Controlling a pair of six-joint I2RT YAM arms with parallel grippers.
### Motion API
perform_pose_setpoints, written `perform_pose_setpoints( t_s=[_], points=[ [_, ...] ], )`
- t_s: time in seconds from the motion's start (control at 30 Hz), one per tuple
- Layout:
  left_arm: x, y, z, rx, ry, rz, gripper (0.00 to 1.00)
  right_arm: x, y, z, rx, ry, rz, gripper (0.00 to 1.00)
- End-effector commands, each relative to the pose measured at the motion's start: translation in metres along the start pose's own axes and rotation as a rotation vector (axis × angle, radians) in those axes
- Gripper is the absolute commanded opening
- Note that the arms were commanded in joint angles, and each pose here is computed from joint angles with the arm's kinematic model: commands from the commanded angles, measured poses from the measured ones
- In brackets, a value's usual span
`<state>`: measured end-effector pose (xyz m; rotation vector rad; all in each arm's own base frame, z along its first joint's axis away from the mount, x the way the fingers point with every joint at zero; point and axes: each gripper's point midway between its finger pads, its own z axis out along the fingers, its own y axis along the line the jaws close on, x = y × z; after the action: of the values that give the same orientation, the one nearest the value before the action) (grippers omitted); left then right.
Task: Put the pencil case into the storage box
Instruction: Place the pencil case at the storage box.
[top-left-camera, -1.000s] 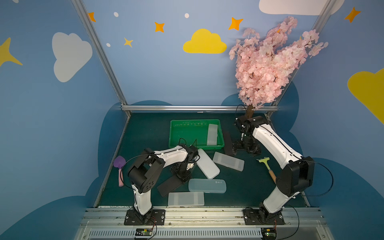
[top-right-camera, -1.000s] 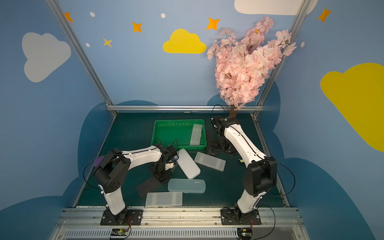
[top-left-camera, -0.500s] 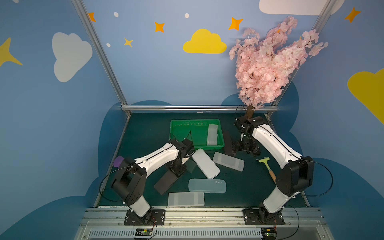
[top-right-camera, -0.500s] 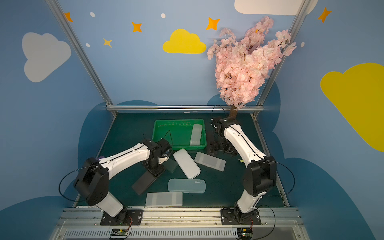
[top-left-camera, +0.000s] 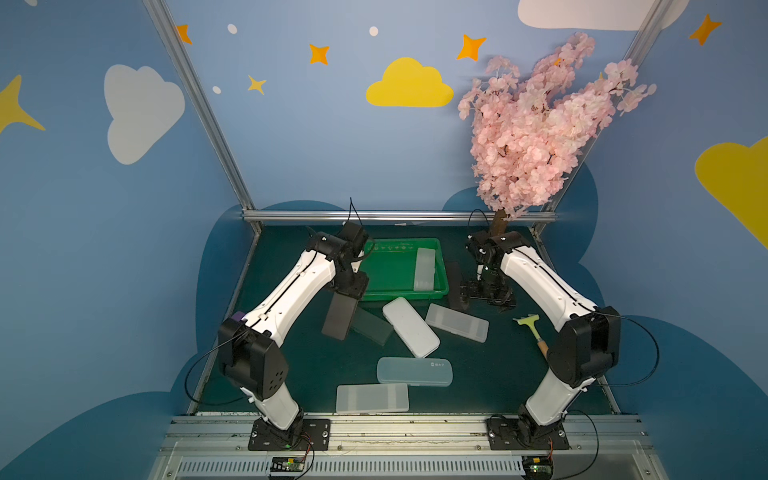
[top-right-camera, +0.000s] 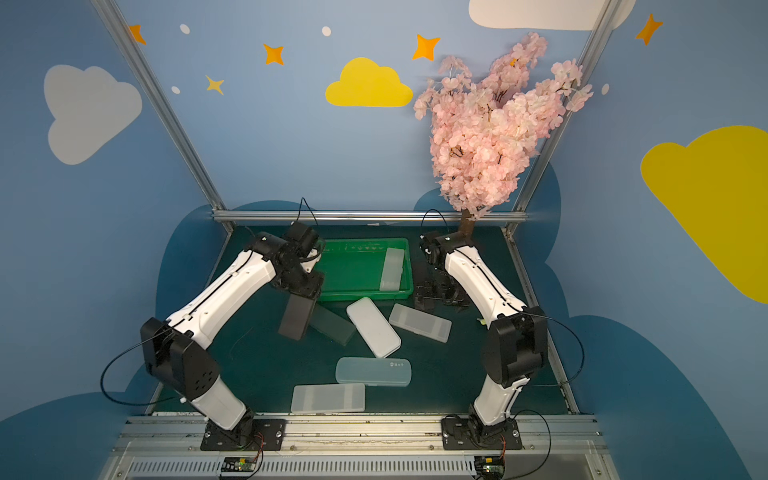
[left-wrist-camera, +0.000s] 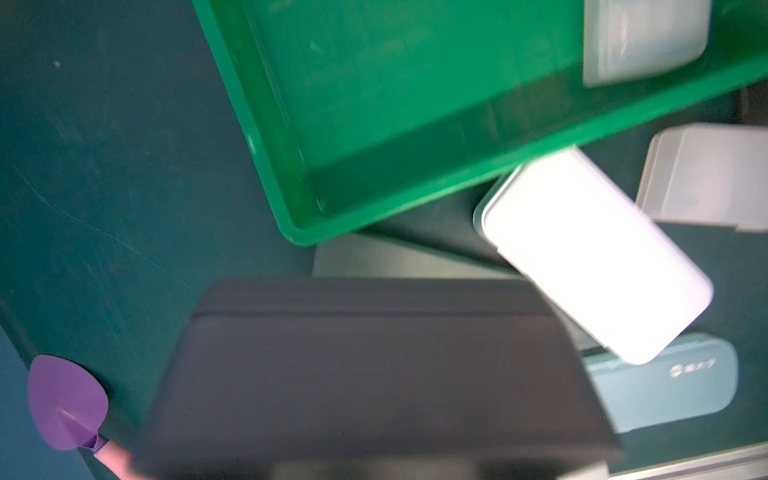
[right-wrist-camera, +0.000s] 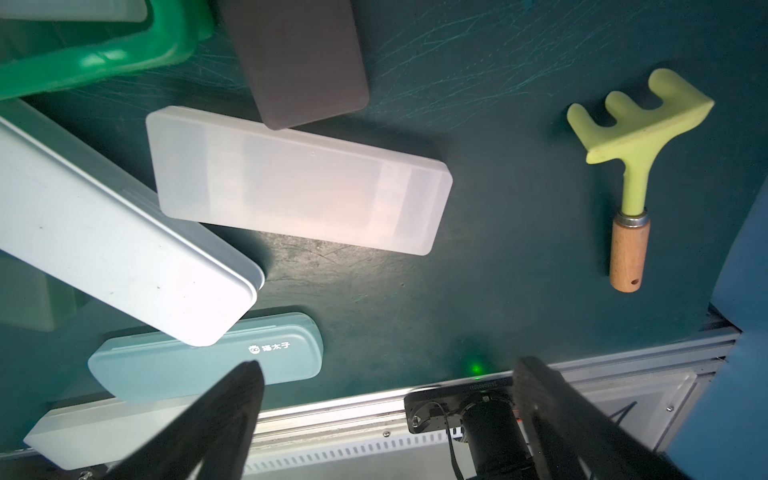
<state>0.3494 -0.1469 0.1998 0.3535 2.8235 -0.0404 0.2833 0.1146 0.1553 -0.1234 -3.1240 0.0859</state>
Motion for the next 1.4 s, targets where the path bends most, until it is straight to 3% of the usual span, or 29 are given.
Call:
perform_pose_setpoints(
  t_s=[0.0,0.2,0.53,1.13,1.37],
  points=[
    [-0.041,-0.011,0.010,0.039,-0.041,-0.066,0.63,0.000,0.011,0.001,-0.034,0.010,-0.024,0.98],
    [-0.105,-0.018,0.030,0.030,-0.117,-0.074,0.61,0.002,0.030,0.004,-0.090,0.035,-0.030,0.98],
    [-0.174,-0.028,0.061,0.048,-0.225,-0.103,0.60,-0.005,0.052,0.002,-0.140,0.045,-0.029,0.98],
    [-0.146,-0.037,0.170,0.080,-0.012,-0.169,0.60,0.008,0.028,0.016,-0.110,0.085,-0.010,0.98],
    [-0.126,-0.044,0.207,0.121,0.087,-0.201,0.72,0.012,0.024,0.024,-0.109,0.103,0.007,0.98]
  ],
)
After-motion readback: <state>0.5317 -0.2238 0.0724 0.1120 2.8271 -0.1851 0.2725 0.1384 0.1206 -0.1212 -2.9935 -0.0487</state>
